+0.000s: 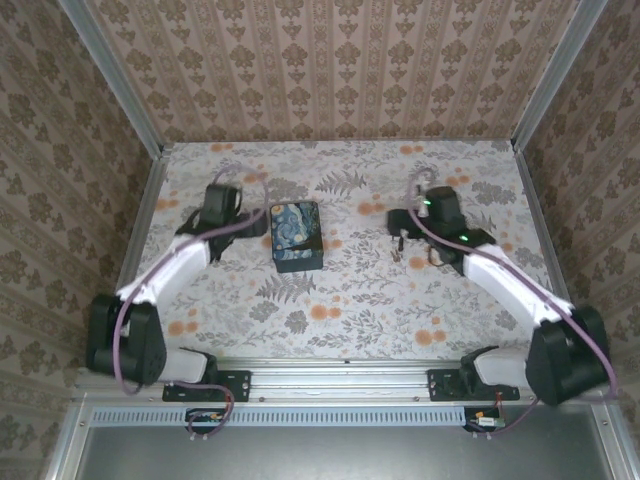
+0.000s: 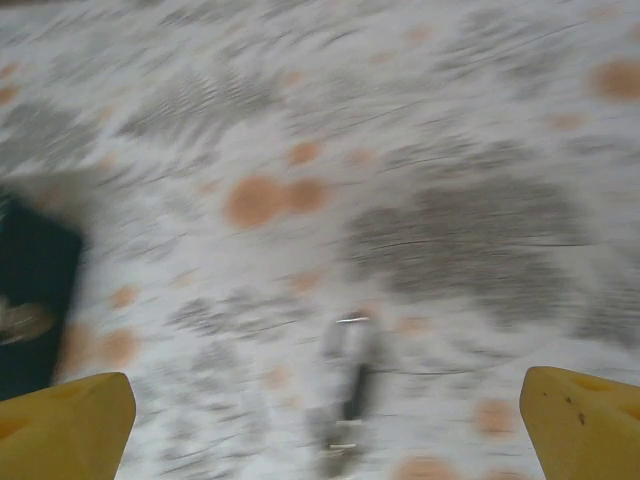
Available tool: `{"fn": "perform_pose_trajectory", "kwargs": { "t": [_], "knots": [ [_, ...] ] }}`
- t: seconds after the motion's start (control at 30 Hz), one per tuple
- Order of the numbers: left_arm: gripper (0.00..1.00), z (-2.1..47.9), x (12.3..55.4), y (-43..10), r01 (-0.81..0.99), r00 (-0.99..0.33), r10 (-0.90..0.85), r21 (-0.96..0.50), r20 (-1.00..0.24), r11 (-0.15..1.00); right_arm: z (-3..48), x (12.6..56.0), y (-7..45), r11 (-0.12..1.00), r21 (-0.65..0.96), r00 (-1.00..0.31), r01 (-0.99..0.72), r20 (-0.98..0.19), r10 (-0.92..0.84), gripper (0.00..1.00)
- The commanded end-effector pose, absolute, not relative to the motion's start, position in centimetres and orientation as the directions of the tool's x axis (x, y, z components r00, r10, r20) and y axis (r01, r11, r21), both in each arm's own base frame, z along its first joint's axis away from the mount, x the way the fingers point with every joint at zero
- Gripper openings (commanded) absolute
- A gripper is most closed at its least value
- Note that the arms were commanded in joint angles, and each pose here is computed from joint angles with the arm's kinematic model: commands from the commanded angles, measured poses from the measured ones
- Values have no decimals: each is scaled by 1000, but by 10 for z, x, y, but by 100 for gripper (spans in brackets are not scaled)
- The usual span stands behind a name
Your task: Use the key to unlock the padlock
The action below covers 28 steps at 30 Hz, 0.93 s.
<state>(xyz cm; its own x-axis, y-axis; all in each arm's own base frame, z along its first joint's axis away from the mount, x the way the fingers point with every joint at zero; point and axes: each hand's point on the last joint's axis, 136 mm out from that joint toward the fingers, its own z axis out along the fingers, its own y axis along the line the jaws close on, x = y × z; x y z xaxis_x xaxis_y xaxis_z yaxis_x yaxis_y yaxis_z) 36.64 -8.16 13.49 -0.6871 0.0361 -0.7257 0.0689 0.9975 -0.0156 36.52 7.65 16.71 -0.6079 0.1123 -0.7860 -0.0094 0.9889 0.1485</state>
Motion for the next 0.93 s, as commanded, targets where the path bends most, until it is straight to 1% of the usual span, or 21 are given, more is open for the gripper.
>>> {"fn": "perform_pose_trajectory", "kwargs": {
  "t": [0.0, 0.03, 0.07, 0.13, 0.17, 0.2, 0.23, 0.27, 0.3, 0.33, 0.37, 0.4, 0.43, 0.47, 0.5, 0.53, 0.57, 0.63, 0.67, 0.9],
  "knots": [
    [96, 141, 380, -38, 37, -433, 279, 292, -857, 956, 153, 363, 39, 1000, 20, -471, 10, -882, 23, 100],
    [96, 137, 380, -32, 3, -404, 263, 286, -876, 958, 151, 360, 25, 998, 40, -464, 54, -884, 61, 100],
    [95, 135, 384, -32, 5, -360, 249, 265, -899, 964, 154, 363, 13, 995, 56, -420, 80, -904, 85, 100],
    [90, 121, 392, -34, 41, -359, 286, 291, -888, 956, 150, 372, 0, 995, 34, -351, 90, -934, 63, 100],
    [91, 119, 395, -34, 37, -334, 293, 298, -896, 954, 139, 375, -6, 995, 11, -361, 96, -931, 45, 100],
    [91, 112, 397, -25, 16, -343, 259, 270, -903, 963, 129, 381, -11, 995, -6, -391, 97, -920, 33, 100],
    [96, 110, 397, -12, -21, -339, 197, 217, -920, 976, 119, 388, -12, 997, -10, -412, 78, -911, 23, 100],
    [100, 104, 394, -5, -16, -341, 131, 145, -931, 989, 115, 393, -12, 998, -7, -439, 68, -898, 23, 100],
    [100, 98, 393, 0, 1, -319, 87, 91, -944, 996, 123, 398, -6, 999, 5, -395, 35, -918, 18, 100],
    [100, 100, 397, 3, 4, -284, 83, 86, -955, 996, 116, 402, -2, 998, 61, -382, -4, -922, 55, 100],
    [100, 95, 396, 4, 14, -337, 56, 55, -940, 998, 111, 405, 4, 997, 67, -384, -45, -922, 45, 100],
    [100, 94, 398, 2, 19, -351, 65, 63, -934, 998, 106, 410, 5, 998, 58, -366, -39, -930, 39, 100],
    [100, 97, 399, 0, 26, -324, 88, 84, -942, 996, 101, 404, 6, 998, 53, -384, -42, -923, 32, 100],
    [100, 94, 398, -1, 23, -346, 87, 85, -934, 996, 101, 399, 9, 997, 50, -367, -65, -930, 23, 100],
    [100, 93, 398, 0, 14, -352, 93, 94, -931, 995, 101, 401, 10, 996, 48, -312, -70, -950, 24, 100],
    [100, 95, 400, -1, 14, -341, 102, 103, -934, 995, 100, 400, 4, 998, 58, -302, -37, -952, 44, 100],
    [100, 94, 399, -2, 18, -350, 100, 100, -931, 995, 96, 397, -2, 998, 64, -354, -6, -933, 58, 100],
    [100, 95, 399, -3, 23, -344, 109, 107, -933, 994, 98, 401, 0, 998, 56, -328, -13, -943, 48, 100],
    [100, 95, 399, -7, 38, -342, 122, 116, -932, 993, 96, 399, 0, 998, 54, -350, -11, -936, 47, 100],
    [100, 94, 399, -10, 59, -344, 123, 110, -931, 992, 97, 400, -2, 999, 45, -346, 10, -937, 45, 100]
  ]
}}
